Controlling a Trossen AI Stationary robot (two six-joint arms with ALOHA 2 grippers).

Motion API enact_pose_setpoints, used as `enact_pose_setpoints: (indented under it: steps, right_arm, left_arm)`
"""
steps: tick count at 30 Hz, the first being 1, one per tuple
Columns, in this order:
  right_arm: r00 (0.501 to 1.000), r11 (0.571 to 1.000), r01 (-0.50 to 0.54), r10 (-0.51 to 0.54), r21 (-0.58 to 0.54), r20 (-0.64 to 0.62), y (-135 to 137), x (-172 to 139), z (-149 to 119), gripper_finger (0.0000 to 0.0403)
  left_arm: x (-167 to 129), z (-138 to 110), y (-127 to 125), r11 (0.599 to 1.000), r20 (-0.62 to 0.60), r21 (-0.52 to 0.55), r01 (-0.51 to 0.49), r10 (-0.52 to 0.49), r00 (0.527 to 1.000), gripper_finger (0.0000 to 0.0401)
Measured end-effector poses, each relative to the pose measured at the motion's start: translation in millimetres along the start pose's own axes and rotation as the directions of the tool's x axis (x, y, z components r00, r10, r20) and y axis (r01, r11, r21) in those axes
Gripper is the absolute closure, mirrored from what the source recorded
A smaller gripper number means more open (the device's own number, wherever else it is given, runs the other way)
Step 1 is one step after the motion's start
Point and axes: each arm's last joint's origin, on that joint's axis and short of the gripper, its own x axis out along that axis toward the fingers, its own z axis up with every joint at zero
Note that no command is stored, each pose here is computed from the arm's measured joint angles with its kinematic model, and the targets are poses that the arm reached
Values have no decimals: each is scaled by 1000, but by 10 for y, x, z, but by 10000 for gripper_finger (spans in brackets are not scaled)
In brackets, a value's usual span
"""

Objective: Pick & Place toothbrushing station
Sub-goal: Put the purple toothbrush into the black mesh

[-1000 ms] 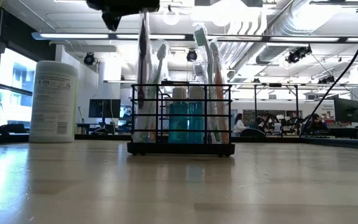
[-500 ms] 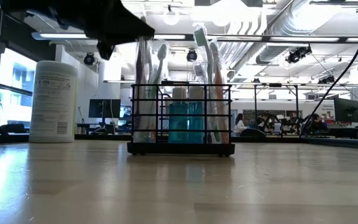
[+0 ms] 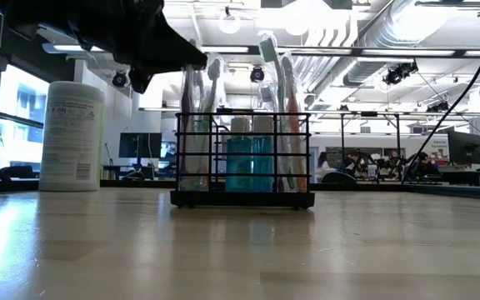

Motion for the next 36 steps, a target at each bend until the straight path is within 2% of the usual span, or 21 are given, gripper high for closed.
enact_pose_setpoints:
  steps: [4,12,21,26,32,36]
  right_arm:
    - [1000,1000,0,0,-2,-1,1,0,-2,271]
    - [1000,1000,-1,1,-8,-3,3,0,-6,271]
    - [1000,999,-3,2,-49,-23,19,0,-39,271]
    - [1000,999,-3,2,-35,-23,19,0,-40,271]
    - [1000,999,0,-1,-46,-21,10,-33,-26,273]
    - [998,997,54,-56,-53,-34,-93,-142,37,290]
  left_arm:
    - [10,-17,2,1000,-8,13,-4,4,1000,375]
    - [10,-19,3,998,-9,62,-5,6,1000,326]
    - [4,-4,-8,999,-7,28,25,-25,1000,285]
    - [9,16,-30,998,-17,27,59,-59,998,246]
    - [-5,173,-87,996,-31,64,59,-57,998,206]
    - [-95,361,-117,993,-78,111,46,-37,996,203]
